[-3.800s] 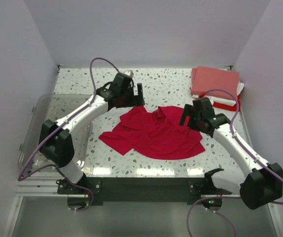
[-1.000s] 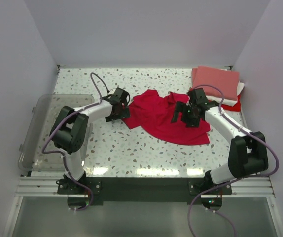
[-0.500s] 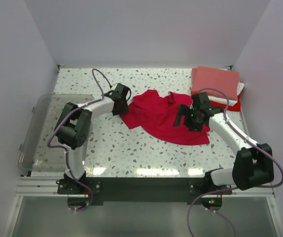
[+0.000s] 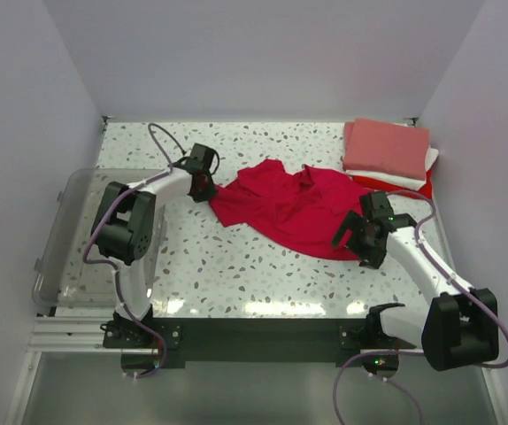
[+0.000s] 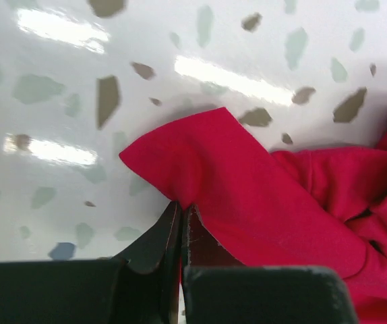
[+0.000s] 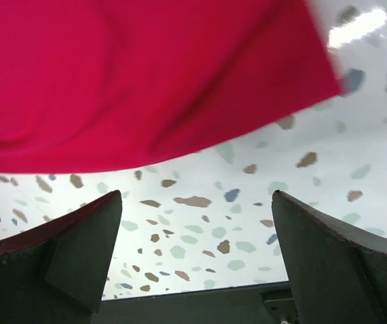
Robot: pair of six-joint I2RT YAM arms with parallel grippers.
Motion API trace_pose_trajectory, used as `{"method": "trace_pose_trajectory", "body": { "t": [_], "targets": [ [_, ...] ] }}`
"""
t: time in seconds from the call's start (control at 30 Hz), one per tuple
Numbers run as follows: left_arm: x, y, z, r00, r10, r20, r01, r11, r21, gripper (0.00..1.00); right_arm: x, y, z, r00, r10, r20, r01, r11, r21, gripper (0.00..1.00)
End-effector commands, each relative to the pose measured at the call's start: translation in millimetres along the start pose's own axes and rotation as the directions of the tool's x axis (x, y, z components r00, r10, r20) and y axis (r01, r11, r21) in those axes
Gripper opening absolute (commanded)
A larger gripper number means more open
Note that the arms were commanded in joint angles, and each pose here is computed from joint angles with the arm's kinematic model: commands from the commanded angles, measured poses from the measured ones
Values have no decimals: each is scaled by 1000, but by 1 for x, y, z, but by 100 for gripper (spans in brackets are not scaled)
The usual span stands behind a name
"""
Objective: Fold and stack the t-shirts
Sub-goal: Flatten the tshirt out
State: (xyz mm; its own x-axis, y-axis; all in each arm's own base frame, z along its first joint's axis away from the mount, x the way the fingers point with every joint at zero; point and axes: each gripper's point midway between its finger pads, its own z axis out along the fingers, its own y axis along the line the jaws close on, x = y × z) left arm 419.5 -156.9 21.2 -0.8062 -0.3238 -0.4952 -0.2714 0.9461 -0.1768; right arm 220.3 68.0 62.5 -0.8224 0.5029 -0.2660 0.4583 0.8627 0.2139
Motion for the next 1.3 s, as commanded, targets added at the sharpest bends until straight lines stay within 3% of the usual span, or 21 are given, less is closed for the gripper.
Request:
{"method": "trace_pose_trajectory", "body": {
  "t": [0.0,0.27,0.67,0.9,1.07,1.27],
  "targets": [
    [-45,10,-25,993,-91,69,88,995,45,0,4,-28,-2,985,165,38,-168,983,69,96],
    [-49,9,-30,994,-90,63,85,993,81,0,-1,-49,9,963,258,74,-265,958,112,83],
    [-40,18,-32,994,-87,62,83,995,60,0,2,-56,30,964,256,70,-264,955,138,60],
    [-38,20,-32,995,-86,58,83,995,56,0,-1,-56,41,967,244,73,-252,957,143,54],
    [-38,20,-34,995,-86,59,83,995,54,0,-2,-56,49,969,239,69,-247,958,149,45],
    [-39,25,-37,994,-77,71,75,996,38,0,-4,-57,60,976,211,54,-217,963,162,22]
  ]
}}
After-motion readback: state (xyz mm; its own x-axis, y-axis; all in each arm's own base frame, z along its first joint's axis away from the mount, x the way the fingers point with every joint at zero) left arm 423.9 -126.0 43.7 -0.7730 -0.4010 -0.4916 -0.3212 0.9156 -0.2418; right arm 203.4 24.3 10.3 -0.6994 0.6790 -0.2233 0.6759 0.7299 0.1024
